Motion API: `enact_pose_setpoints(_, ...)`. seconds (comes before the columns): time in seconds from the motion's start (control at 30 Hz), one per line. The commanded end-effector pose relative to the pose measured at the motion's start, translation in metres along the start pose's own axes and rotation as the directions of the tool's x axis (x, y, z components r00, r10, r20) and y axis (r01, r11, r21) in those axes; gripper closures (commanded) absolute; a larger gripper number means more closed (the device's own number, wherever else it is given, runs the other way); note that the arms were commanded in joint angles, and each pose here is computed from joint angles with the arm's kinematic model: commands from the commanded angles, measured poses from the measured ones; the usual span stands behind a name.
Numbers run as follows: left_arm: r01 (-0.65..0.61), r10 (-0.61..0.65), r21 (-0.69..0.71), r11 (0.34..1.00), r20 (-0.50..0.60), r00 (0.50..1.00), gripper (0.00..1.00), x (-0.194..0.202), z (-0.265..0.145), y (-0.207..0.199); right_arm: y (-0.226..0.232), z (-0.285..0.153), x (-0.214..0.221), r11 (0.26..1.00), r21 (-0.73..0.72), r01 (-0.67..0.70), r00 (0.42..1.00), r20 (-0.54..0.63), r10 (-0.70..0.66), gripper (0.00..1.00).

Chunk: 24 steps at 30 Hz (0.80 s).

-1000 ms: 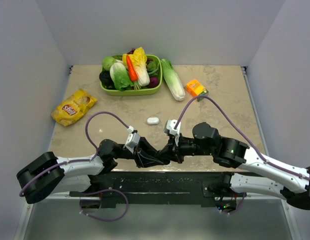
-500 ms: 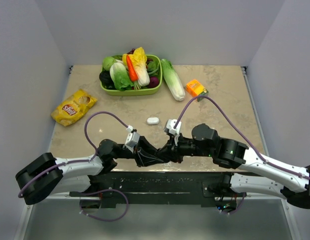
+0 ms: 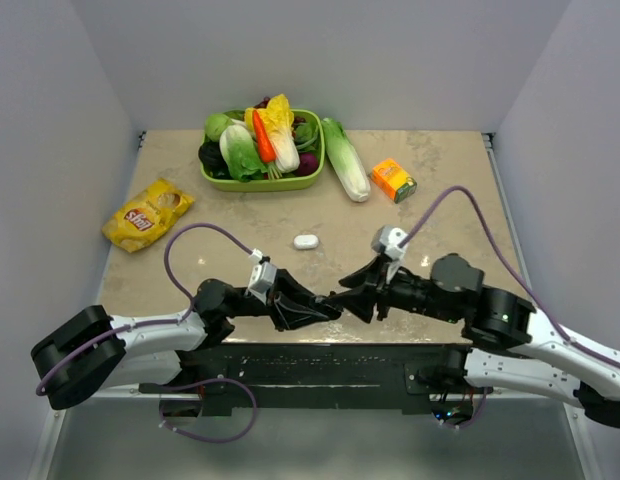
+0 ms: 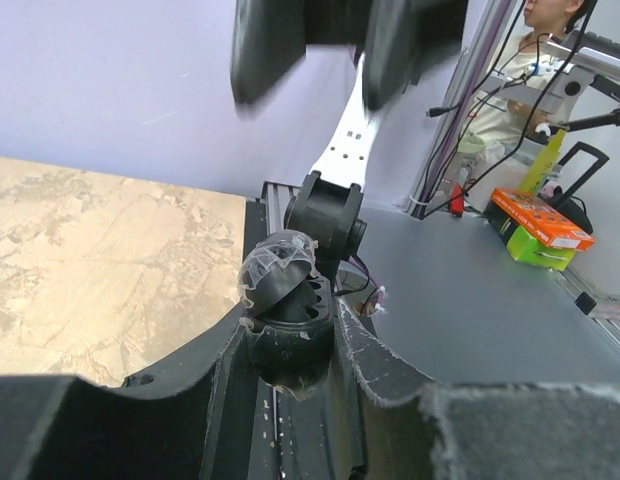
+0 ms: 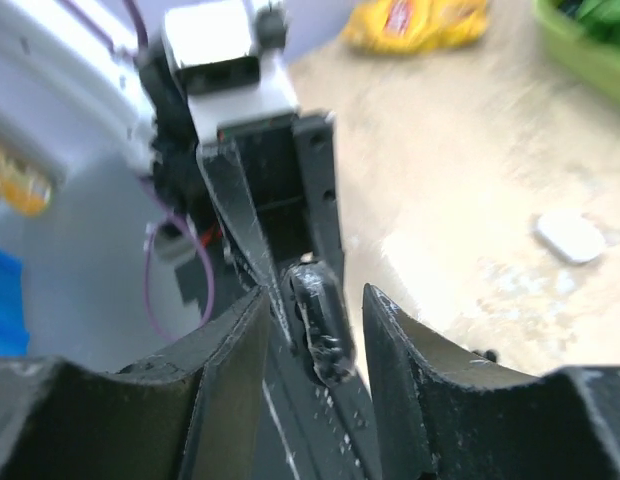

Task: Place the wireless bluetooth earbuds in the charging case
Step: Place the earbud in the charging case, then adjust the charging case.

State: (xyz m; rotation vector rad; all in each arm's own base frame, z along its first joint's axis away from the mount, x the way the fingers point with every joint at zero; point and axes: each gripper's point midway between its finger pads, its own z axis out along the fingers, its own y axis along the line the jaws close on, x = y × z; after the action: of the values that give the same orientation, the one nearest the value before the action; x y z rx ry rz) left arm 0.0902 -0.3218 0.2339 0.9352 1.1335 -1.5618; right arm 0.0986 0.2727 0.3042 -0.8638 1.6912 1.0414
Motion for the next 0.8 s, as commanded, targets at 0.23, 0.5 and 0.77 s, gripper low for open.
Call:
enact_pose_setpoints(0.23, -0.111, 0.109, 0.005, 0.994, 0.125, 0.986, 1.0, -0.031, -0.005, -0.012, -0.067, -0.022, -0.004, 0.925, 0.367, -0.102, 0.99, 0.132, 0.057, 0.56)
enact_pose_setpoints(0.5, -0.144, 0.165, -0.115, 0.983, 0.199, 0.966, 1.0, -0.043, -0.03, -0.012, -0.093, 0.045, 0.135, 0.899, 0.434, -0.053, 0.964, -0.212, 0.159, 0.53)
enact_pose_setpoints(0.77, -0.143, 0.198, -0.233, 0.962, 0.238, 0.951, 1.0, -0.048, -0.053, -0.005, -0.118, 0.085, 0.181, 0.87, 0.487, -0.076, 0.935, -0.268, 0.231, 0.54)
